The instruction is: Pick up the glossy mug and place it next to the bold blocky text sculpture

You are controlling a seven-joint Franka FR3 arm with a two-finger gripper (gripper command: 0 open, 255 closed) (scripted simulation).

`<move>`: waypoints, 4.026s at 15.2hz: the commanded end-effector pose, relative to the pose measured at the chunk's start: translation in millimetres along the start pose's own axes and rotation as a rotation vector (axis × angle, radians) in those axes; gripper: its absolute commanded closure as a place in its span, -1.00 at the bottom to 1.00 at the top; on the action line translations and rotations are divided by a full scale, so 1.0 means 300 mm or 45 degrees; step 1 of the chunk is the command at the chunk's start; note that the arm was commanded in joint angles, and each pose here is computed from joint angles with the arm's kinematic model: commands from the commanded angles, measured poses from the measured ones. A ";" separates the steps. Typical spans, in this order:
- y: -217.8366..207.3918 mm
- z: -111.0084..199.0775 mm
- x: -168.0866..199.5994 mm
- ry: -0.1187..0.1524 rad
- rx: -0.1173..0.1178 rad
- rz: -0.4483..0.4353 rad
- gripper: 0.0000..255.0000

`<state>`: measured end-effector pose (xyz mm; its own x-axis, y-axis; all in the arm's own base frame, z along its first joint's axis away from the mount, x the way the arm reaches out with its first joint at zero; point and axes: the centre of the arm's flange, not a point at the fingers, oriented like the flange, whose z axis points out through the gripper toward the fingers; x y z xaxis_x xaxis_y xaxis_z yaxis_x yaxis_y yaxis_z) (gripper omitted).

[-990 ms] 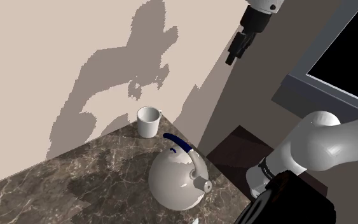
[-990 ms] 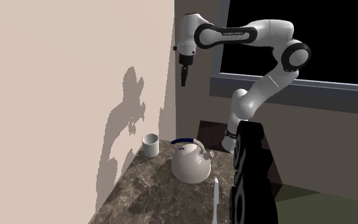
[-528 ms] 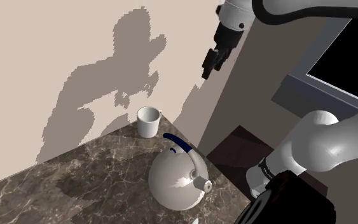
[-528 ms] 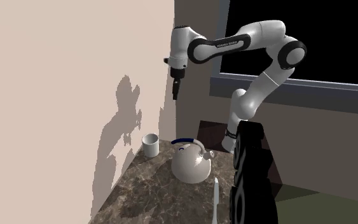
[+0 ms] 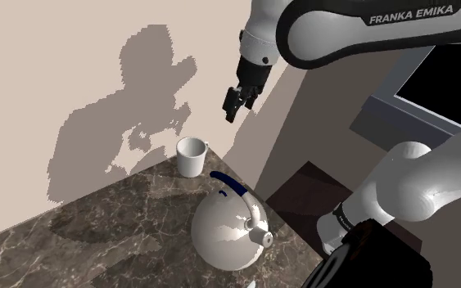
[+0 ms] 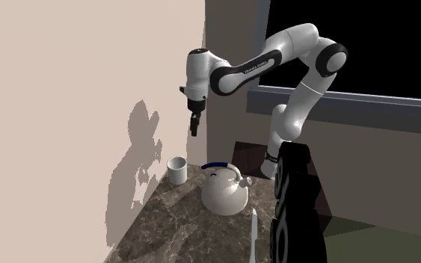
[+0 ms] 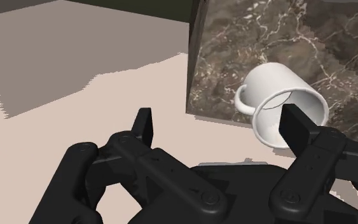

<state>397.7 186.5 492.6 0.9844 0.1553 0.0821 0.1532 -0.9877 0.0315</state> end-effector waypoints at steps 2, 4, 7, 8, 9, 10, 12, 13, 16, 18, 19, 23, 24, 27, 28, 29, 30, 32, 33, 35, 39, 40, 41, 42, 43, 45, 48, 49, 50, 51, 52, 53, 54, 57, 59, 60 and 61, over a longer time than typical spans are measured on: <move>-0.106 0.071 0.044 0.000 -0.005 -0.006 -1.00; -0.174 0.120 0.075 -0.001 -0.009 -0.011 -1.00; -0.276 0.192 0.123 -0.002 -0.016 -0.018 -1.00; -0.310 0.217 0.138 -0.003 -0.018 -0.020 -1.00; -0.344 0.241 0.154 -0.003 -0.020 -0.022 -1.00; -0.379 0.266 0.169 -0.004 -0.022 -0.025 -1.00; -0.447 0.315 0.200 -0.004 -0.027 -0.029 -1.00; -0.481 0.340 0.215 -0.005 -0.029 -0.032 -1.00; -0.499 0.389 0.224 -0.005 -0.030 -0.033 -1.00; -0.498 0.424 0.223 -0.005 -0.030 -0.033 -1.00; -0.498 0.442 0.223 -0.005 -0.030 -0.033 -1.00; -0.497 0.487 0.223 -0.005 -0.030 -0.033 -1.00; -0.497 0.487 0.223 -0.005 -0.030 -0.033 -1.00; -0.497 0.487 0.223 -0.005 -0.030 -0.033 -1.00; -0.497 0.487 0.223 -0.005 -0.030 -0.033 -1.00; -0.497 0.487 0.223 -0.005 -0.030 -0.033 -1.00; -0.497 0.487 0.223 -0.005 -0.030 -0.033 1.00; -0.497 0.487 0.223 -0.005 -0.030 -0.033 1.00; -0.497 0.487 0.223 -0.005 -0.030 -0.033 1.00; -0.497 0.487 0.223 -0.005 -0.030 -0.033 1.00; -0.497 0.487 0.223 -0.005 -0.030 -0.033 1.00; -0.496 0.469 0.225 -0.005 -0.030 -0.033 1.00; -0.496 0.452 0.226 -0.005 -0.030 -0.033 1.00; -0.495 0.434 0.228 -0.005 -0.030 -0.033 1.00; -0.494 0.417 0.229 -0.005 -0.030 -0.033 1.00; -0.493 0.382 0.232 -0.005 -0.030 -0.033 1.00; -0.492 0.329 0.236 -0.005 -0.030 -0.033 1.00; -0.491 0.312 0.238 -0.005 -0.030 -0.033 1.00; -0.491 0.294 0.239 -0.005 -0.030 -0.033 1.00; -0.490 0.277 0.241 -0.005 -0.030 -0.033 1.00; -0.489 0.259 0.242 -0.005 -0.030 -0.033 1.00; -0.489 0.242 0.243 -0.005 -0.030 -0.033 1.00; -0.488 0.224 0.245 -0.005 -0.030 -0.033 1.00; -0.487 0.171 0.249 -0.005 -0.030 -0.033 1.00; -0.486 0.136 0.252 -0.005 -0.030 -0.033 1.00; -0.485 0.119 0.254 -0.005 -0.030 -0.033 1.00; -0.484 0.101 0.255 -0.005 -0.030 -0.033 1.00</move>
<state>453.1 339.9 458.2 0.9805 0.1806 0.0770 0.1765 -0.9826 0.0569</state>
